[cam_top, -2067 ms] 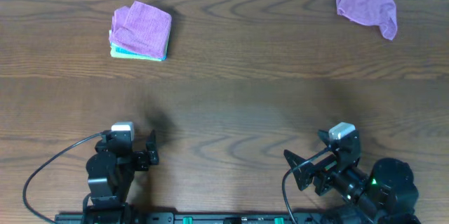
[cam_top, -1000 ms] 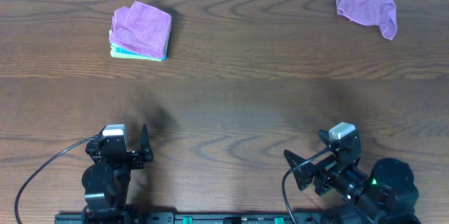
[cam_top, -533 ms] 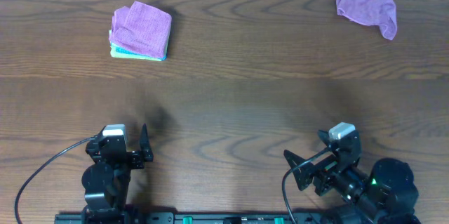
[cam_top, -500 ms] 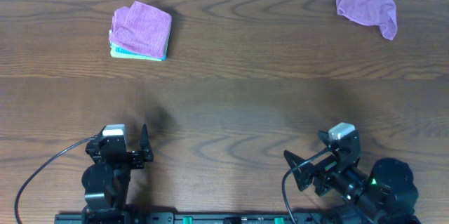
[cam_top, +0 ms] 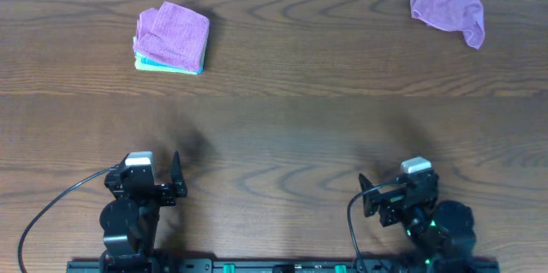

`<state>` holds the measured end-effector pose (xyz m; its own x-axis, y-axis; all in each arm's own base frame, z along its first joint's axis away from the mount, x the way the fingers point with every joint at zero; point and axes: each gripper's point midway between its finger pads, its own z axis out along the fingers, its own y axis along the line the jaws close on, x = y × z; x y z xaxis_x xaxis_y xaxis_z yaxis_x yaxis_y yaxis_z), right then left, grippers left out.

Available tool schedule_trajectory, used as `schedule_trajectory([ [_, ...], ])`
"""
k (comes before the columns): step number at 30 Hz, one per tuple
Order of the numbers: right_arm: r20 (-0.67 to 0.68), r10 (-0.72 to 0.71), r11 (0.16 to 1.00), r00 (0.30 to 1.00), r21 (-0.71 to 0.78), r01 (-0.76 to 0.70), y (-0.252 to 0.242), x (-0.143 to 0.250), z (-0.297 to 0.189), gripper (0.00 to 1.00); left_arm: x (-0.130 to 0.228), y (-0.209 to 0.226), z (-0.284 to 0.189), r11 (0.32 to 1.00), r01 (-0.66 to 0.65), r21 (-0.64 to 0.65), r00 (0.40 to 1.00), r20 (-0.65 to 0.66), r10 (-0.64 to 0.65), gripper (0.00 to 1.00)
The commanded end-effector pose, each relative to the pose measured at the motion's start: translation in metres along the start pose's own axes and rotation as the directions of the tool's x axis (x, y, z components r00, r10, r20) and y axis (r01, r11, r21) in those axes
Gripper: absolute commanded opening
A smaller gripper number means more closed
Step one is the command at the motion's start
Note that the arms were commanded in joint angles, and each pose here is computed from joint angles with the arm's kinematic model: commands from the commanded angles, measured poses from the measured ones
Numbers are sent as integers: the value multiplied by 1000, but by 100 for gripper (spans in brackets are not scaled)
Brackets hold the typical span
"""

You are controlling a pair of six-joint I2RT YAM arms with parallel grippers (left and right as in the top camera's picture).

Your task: Fold the cloth

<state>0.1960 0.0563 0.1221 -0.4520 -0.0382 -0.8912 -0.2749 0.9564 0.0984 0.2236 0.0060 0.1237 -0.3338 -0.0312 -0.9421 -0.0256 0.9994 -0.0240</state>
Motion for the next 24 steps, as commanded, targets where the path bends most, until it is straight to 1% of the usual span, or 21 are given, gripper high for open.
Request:
schedule_trajectory([
  [1,-6,-63,996,998,63,63,-15,14,10,99,10,3,2,1000,-14,-19,1000,-22,14,95],
  [5,-14,-127,982,992,138,128,-31,15,11,99,10,3,2,1000,-14,-19,1000,-22,14,95],
  [9,-36,-122,971,992,202,126,-44,19,8,99,10,3,2,1000,-14,-19,1000,-22,14,95],
  [15,-93,-103,965,990,232,122,-50,32,6,99,10,3,2,1000,-14,-19,1000,-22,14,95],
  [18,-122,-78,962,989,251,107,-53,40,4,99,10,3,2,1000,-14,-19,1000,-22,14,95],
  [21,-122,-48,960,991,267,80,-56,42,3,99,10,3,2,1000,-14,-19,1000,-22,14,95],
  [24,-102,31,951,994,309,2,-61,42,2,99,10,3,2,1000,-14,-19,1000,-22,14,95],
])
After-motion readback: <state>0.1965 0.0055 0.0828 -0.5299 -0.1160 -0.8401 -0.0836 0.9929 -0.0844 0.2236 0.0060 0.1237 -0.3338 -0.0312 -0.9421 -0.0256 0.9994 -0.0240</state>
